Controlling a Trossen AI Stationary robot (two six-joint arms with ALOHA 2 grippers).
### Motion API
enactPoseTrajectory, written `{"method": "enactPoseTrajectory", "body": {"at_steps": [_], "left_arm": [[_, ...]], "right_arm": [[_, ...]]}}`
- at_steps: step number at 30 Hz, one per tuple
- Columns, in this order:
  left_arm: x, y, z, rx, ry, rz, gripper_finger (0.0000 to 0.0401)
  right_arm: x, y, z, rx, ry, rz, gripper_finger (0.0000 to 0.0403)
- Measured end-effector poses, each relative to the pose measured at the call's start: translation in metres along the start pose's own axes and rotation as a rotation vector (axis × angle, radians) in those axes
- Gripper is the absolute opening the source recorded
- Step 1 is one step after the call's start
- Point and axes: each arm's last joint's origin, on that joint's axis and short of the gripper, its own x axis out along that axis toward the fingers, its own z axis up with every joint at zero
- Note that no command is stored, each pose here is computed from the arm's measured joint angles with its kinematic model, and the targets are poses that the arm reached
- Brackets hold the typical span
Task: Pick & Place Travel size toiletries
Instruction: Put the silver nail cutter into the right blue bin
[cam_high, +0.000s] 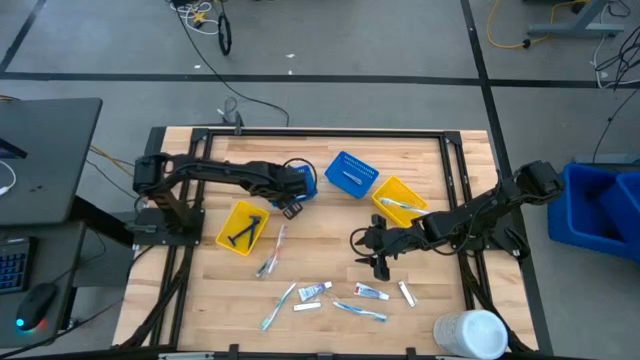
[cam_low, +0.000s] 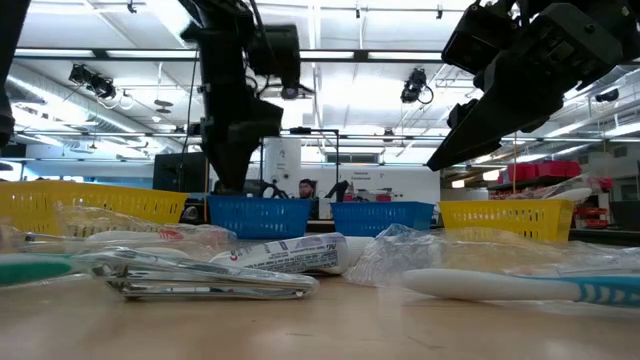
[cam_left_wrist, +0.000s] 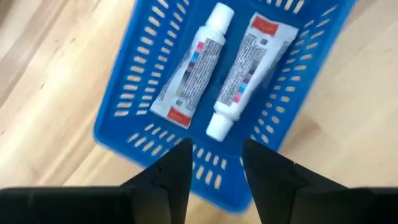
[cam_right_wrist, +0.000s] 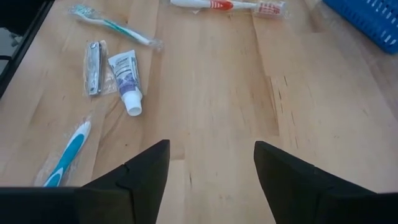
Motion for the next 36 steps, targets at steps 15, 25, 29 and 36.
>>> {"method": "enactPoseTrajectory", "body": {"at_steps": [15, 25, 29, 36], "left_arm": [[-0.087, -0.081, -0.065, 0.218, -0.290, -0.352, 0.0137], [-0.125, -0.125, -0.114, 0.198, -0.455, -0.559, 0.0142], [-0.132, -0.130, -0.128, 0.181, -0.468, -0.580, 0.0142], [-0.139, -0.135, -0.147, 0.145, -0.445, -0.624, 0.0144]], "right_arm": [[0.000, 0.001, 0.001, 0.031, -0.010, 0.007, 0.0261], [0.000, 0.002, 0.002, 0.034, -0.015, 0.037, 0.0237], [0.000, 0.002, 0.002, 0.034, -0.020, 0.038, 0.0230], [-0.001, 0.005, 0.002, 0.028, -0.019, 0.045, 0.0241]]}}
